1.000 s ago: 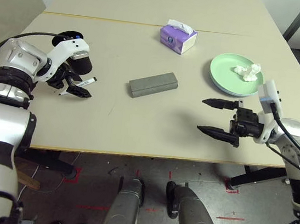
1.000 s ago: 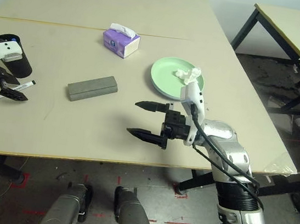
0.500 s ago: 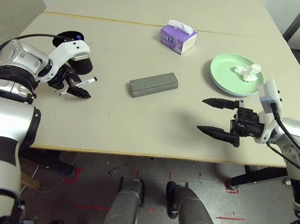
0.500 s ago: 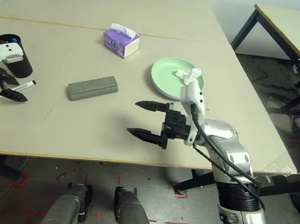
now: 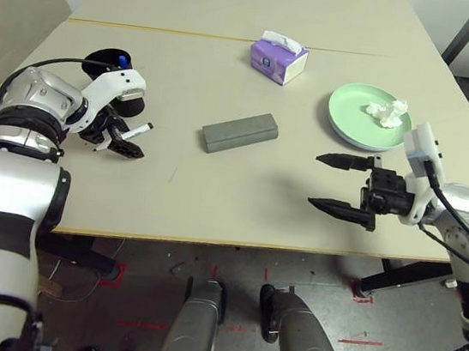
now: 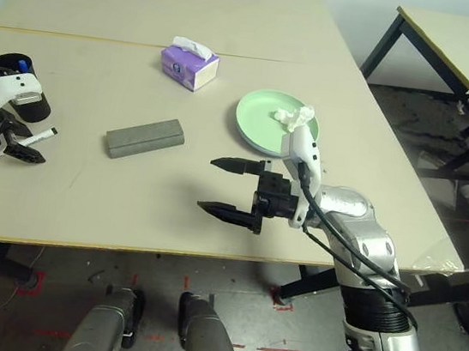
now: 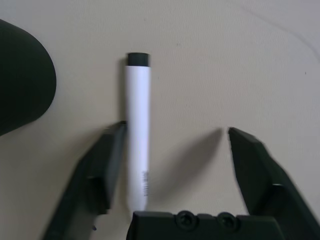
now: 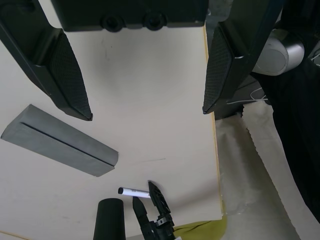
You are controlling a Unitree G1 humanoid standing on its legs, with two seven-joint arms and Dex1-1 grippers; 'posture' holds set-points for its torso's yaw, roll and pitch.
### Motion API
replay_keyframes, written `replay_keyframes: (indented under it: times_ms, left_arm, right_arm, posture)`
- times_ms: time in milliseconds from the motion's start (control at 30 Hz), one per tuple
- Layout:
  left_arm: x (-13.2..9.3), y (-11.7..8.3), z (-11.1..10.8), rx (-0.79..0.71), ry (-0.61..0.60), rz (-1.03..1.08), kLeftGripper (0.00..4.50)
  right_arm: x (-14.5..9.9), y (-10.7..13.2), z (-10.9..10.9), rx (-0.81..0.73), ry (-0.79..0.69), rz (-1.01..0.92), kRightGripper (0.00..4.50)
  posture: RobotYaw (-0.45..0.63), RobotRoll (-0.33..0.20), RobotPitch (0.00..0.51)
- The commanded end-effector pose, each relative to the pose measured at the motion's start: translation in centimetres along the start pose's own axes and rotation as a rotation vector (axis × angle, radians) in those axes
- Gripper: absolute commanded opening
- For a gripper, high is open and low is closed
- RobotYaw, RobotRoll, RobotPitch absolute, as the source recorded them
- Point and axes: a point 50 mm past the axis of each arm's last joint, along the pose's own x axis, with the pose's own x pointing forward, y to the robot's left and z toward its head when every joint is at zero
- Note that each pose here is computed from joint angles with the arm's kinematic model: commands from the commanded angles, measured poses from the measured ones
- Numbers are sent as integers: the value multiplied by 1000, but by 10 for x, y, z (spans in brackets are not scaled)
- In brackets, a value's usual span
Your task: Organize and tidy the items on the table.
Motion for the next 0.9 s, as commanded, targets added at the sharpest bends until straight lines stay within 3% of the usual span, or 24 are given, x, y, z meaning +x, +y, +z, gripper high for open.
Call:
replay_keyframes:
  times_ms: [33, 267, 700, 800, 900]
  left_arm:
    - [1, 0, -3, -11, -3, -9, 2827]
    - [-2, 1, -4, -21, -17, 1, 361]
    - [-2, -1, -5, -30, -33, -36, 268]
    - [-9, -1, 8, -43, -135, -71, 268]
    - [-29, -3, 39, -74, -376, -177, 268]
  right_arm:
    - [3, 1, 6, -21, 2, 14, 4500]
    - [4, 0, 8, -34, 2, 12, 4500]
    - [4, 0, 6, -31, 13, 18, 4500]
    - [3, 1, 5, -30, 15, 19, 4500]
    - [2, 1, 5, -25, 12, 14, 4500]
  posture:
    - [-106, 0, 167]
    - [-108, 0, 165]
    - [-105, 0, 164]
    - [-104, 0, 163]
    - [-100, 0, 162]
